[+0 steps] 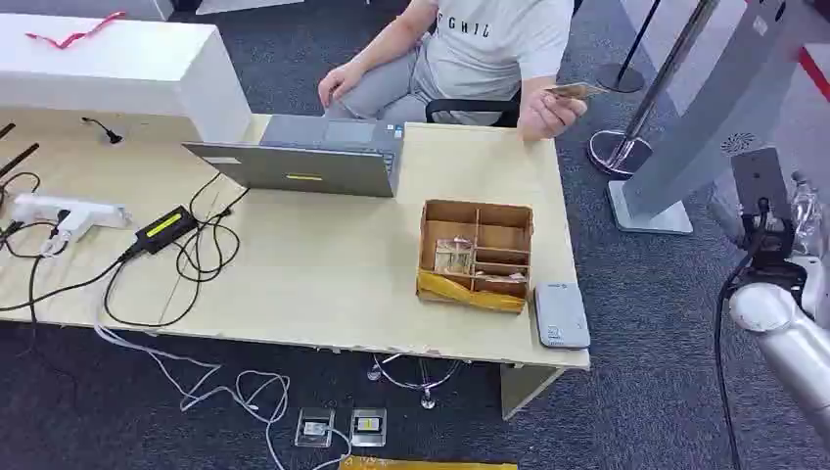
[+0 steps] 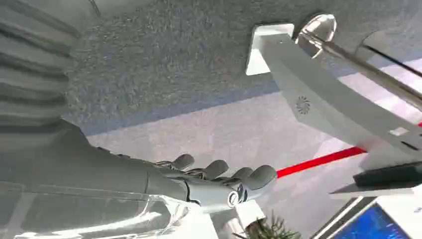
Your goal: Pass the card to the sensor for recognition and then transmit it.
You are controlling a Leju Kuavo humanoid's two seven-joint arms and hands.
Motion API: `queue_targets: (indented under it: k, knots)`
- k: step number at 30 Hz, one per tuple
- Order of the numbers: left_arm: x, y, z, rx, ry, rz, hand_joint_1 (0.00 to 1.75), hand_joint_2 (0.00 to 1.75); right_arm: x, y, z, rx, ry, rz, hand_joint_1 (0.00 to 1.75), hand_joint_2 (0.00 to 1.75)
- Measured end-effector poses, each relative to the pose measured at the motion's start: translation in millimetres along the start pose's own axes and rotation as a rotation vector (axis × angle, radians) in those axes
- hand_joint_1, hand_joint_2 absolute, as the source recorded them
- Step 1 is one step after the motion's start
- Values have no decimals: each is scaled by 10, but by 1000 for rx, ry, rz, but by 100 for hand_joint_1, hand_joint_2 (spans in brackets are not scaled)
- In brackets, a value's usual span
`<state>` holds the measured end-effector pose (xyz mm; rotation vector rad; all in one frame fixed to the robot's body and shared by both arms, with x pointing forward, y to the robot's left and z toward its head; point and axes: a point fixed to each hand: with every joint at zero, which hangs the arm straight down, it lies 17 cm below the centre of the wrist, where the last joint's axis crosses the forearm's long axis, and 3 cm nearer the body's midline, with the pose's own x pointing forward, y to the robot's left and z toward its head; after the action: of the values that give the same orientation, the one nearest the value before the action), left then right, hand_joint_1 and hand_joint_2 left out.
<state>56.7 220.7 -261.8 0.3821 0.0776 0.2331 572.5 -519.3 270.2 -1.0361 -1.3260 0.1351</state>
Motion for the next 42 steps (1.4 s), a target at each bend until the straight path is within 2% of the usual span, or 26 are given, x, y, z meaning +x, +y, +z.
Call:
queue_targets:
  k: [2, 4, 7, 12, 18, 23, 29, 30, 31, 42]
  knots:
    - [37, 12, -4, 4, -22, -8, 0, 0, 229, -11, 13, 2, -55, 14, 0, 175]
    - [107, 22, -7, 5, -62, -21, 0, 0, 822, -110, 51, -5, -189, 35, 0, 175]
    - [162, 16, -10, -4, -92, -36, 0, 0, 1253, -13, 155, 28, -295, 75, 0, 175]
    - [204, -27, -10, -37, -119, -70, 0, 0, 1849, 443, 556, 32, -544, 363, 0, 175]
    - [215, -34, -21, -55, -123, -80, 0, 0, 1946, 1082, 973, 94, -673, 525, 0, 175]
    - [211, -43, -21, -62, -121, -80, 0, 0, 1824, 1407, 1139, 145, -690, 572, 0, 175]
    - [243, -45, -28, -73, -141, -80, 0, 0, 1713, 1602, 1216, 187, -694, 595, 0, 175]
    - [255, -40, -31, -74, -149, -79, 0, 0, 1686, 1626, 1218, 194, -691, 596, 10, 175]
    - [268, -34, -35, -76, -157, -79, 0, 0, 1664, 1645, 1220, 199, -688, 597, 175, 175]
    - [310, -16, -43, -78, -187, -68, 0, 0, 1505, 1728, 1165, 214, -670, 625, 175, 175]
